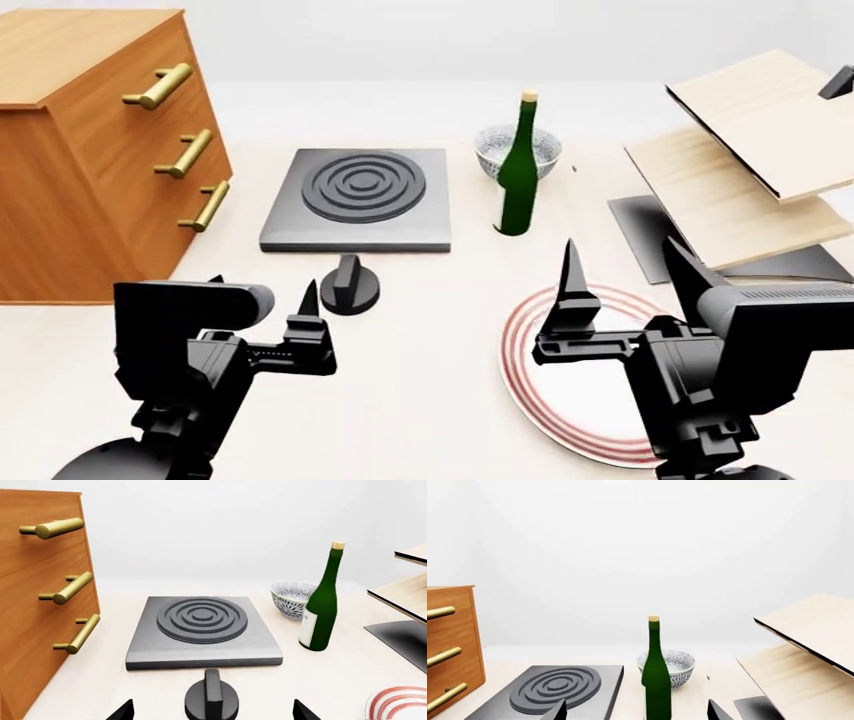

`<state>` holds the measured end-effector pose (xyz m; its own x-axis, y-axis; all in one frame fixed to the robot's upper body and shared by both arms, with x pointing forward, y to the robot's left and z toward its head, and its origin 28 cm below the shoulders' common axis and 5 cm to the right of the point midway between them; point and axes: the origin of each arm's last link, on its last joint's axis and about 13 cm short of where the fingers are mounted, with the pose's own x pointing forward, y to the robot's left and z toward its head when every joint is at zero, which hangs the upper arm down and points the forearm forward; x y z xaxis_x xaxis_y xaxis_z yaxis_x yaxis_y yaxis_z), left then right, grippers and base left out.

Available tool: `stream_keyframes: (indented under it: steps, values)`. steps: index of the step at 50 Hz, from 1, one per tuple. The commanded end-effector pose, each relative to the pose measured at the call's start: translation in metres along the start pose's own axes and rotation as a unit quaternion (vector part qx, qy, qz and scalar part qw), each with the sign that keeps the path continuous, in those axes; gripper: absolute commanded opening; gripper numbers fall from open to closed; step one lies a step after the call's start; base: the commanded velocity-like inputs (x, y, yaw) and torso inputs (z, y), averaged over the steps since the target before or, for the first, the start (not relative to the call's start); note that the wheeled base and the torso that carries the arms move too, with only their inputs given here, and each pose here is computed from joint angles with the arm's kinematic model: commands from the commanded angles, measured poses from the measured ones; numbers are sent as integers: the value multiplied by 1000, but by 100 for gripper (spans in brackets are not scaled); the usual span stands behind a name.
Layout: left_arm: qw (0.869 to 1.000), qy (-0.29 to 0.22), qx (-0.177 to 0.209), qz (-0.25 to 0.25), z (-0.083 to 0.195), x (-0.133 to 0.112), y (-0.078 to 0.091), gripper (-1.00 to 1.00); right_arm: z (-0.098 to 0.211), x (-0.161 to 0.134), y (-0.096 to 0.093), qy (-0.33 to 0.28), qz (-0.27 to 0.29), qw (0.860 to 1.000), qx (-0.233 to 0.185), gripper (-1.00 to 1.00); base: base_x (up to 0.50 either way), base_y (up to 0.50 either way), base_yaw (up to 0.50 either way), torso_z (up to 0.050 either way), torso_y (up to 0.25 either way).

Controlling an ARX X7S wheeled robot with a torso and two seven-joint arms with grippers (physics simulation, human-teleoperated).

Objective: Turn on the stove.

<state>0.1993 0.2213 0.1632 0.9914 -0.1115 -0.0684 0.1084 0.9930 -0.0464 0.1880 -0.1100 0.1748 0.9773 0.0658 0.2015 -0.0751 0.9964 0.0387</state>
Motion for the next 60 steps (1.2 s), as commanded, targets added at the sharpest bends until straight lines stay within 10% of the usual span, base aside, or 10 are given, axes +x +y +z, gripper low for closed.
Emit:
stream_keyframes:
  steps: [1,60]
  values:
    - [1000,-2,2,-1,-1,-2,0,100,1,-2,1,-1,8,1000,5,100,500,0,0,0,0]
    - [994,54,40,91,-104,117,39,100,-9,-7,3,7,18,999,-27,100,59,0,0,0,0]
